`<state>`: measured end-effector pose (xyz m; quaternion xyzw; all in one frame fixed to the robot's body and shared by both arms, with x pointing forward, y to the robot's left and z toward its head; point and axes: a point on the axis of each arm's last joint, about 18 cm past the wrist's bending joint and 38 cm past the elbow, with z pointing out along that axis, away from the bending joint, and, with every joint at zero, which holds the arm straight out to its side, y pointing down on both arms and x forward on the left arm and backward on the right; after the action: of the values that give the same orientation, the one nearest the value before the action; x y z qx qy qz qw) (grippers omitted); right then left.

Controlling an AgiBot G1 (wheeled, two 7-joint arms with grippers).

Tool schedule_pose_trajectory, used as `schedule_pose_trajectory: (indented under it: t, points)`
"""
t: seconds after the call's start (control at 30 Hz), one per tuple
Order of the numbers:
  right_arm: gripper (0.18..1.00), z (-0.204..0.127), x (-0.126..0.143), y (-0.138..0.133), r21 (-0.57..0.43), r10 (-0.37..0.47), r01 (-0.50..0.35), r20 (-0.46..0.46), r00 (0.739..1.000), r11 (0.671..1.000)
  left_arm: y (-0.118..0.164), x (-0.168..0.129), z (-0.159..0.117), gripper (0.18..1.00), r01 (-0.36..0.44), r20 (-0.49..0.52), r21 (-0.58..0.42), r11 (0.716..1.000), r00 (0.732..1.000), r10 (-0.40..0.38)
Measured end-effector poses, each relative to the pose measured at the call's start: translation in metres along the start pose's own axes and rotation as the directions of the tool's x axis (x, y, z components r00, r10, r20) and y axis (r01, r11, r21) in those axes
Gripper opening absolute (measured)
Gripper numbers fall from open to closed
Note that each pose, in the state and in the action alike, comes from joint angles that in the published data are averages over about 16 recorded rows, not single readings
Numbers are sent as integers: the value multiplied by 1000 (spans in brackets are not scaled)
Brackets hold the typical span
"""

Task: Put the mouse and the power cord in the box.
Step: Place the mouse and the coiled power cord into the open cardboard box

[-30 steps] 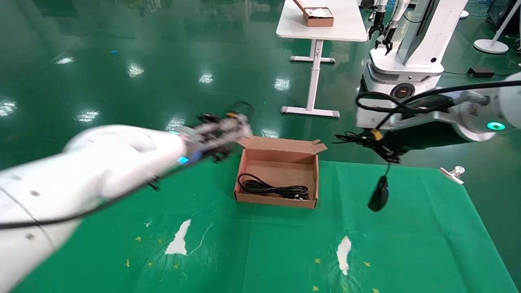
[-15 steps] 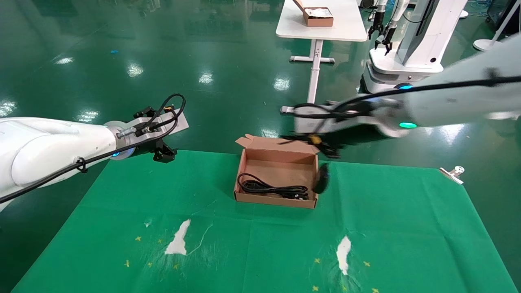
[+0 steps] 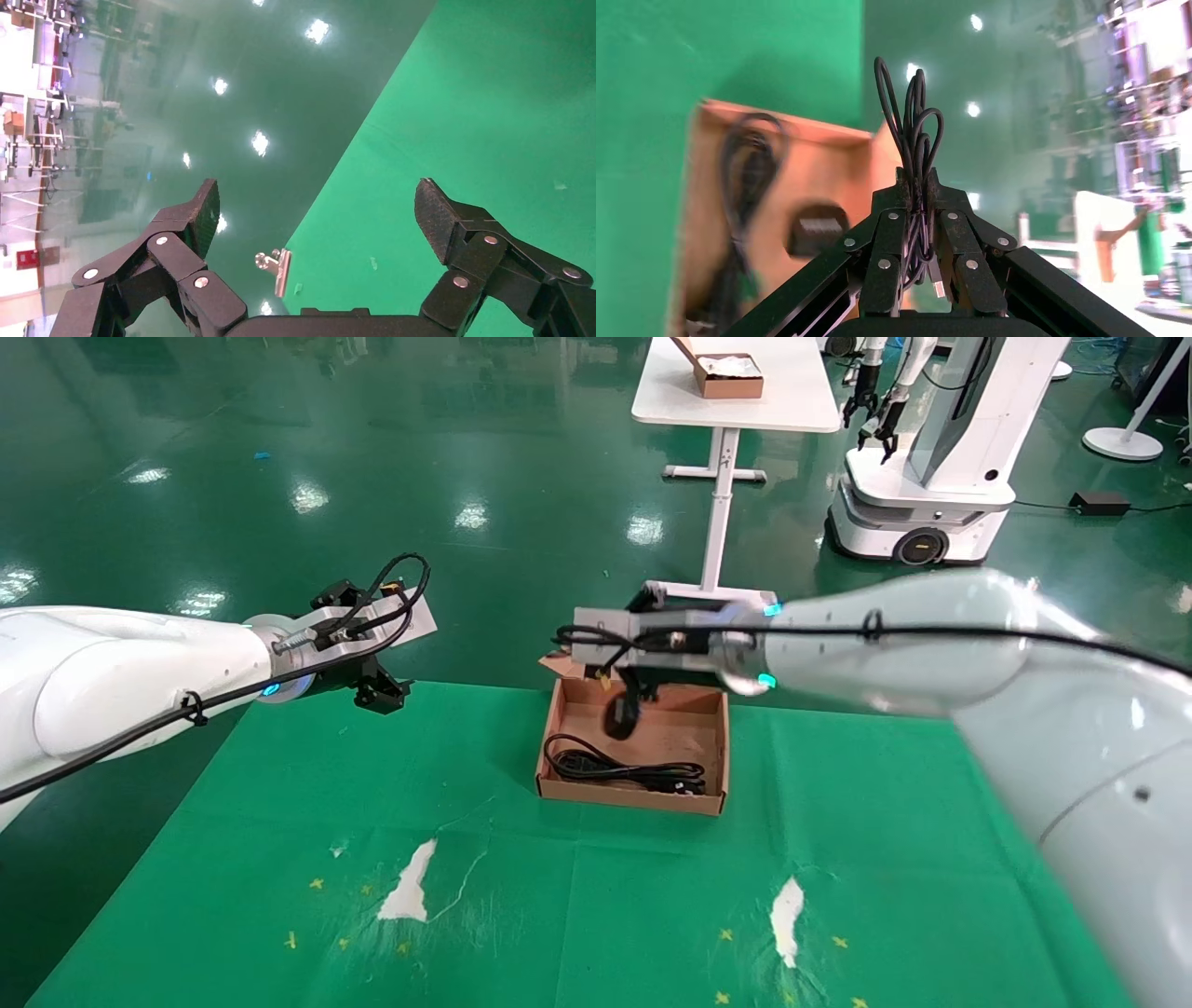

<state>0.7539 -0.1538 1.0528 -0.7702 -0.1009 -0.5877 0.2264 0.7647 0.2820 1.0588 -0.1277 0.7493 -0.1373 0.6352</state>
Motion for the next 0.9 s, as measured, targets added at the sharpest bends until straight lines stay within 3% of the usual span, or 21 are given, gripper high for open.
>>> schedule_pose_trajectory:
  t: [0.23,0.47,0.9]
  points:
    - [215,13,-33,37,-66,121,-121,3,993,990,0,-1,1,1000,0,-1,0,1000,1000,0]
    - [221,15,-46,66,-132,195,-196,-17,981,972,1,-1,1,1000,2,-2,0,1000,1000,-2]
    - [314,14,-46,68,-134,200,-200,-19,980,970,1,-1,1,1000,2,-2,1,1000,1000,-2]
